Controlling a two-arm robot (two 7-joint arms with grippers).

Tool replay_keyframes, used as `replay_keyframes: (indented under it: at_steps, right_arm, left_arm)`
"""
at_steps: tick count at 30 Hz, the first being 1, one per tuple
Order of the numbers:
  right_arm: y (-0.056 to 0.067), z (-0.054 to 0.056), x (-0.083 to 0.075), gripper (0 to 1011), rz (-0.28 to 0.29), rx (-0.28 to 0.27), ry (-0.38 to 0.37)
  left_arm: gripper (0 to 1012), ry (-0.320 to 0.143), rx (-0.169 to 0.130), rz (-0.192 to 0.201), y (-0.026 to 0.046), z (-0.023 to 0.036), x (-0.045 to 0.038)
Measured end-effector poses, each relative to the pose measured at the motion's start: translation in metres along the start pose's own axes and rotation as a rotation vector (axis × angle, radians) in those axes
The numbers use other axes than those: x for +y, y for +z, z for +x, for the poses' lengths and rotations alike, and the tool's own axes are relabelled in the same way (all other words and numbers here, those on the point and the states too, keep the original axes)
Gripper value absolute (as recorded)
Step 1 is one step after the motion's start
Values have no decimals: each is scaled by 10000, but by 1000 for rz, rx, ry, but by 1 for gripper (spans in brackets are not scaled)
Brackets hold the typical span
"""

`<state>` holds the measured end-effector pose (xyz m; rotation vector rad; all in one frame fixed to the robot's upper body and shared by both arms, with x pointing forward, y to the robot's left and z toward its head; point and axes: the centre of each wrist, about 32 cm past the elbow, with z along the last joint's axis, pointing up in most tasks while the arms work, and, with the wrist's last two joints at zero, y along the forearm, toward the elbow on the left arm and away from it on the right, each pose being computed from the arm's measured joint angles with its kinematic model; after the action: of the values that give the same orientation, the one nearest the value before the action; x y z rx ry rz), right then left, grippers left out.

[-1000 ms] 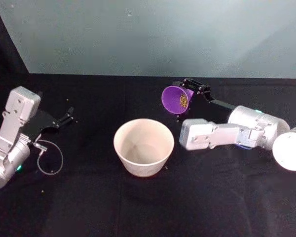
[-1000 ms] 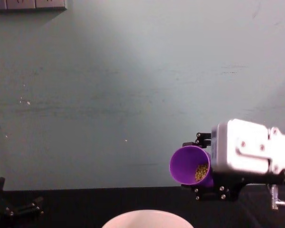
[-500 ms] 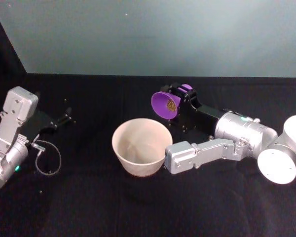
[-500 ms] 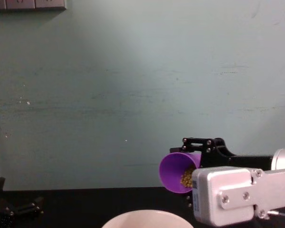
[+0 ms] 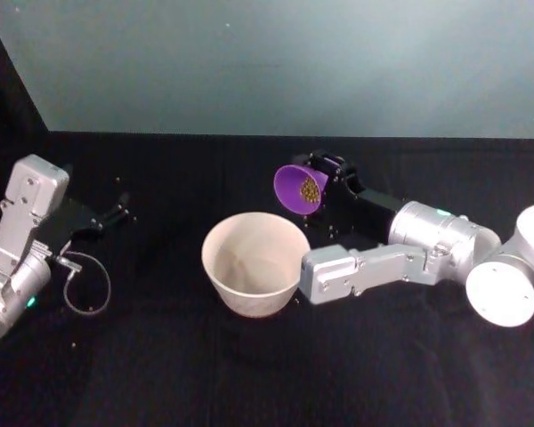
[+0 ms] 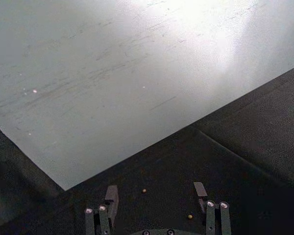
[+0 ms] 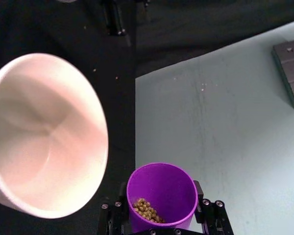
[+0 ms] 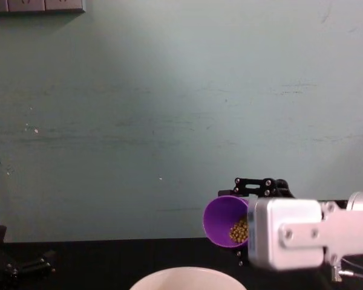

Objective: Pick up the cup and pour the mung beans from the cup into the bowl.

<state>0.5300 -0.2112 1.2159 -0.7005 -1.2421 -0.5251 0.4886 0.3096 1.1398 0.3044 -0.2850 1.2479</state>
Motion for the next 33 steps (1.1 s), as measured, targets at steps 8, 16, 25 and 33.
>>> replay_keyframes:
  at_steps: [8, 16, 25, 33]
  right_arm:
    - [90, -46, 0, 737, -20, -158, 10]
    - [185, -83, -17, 737, -22, -325, 18]
    - [257, -125, -25, 736, -25, -438, 22]
    - [288, -179, -26, 736, -35, -539, 5]
  left_arm:
    - [1000, 0, 0, 0, 0, 0, 0]
    - [1000, 0, 0, 0, 0, 0, 0]
    - [1000, 0, 0, 0, 0, 0, 0]
    - [1000, 0, 0, 0, 0, 0, 0]
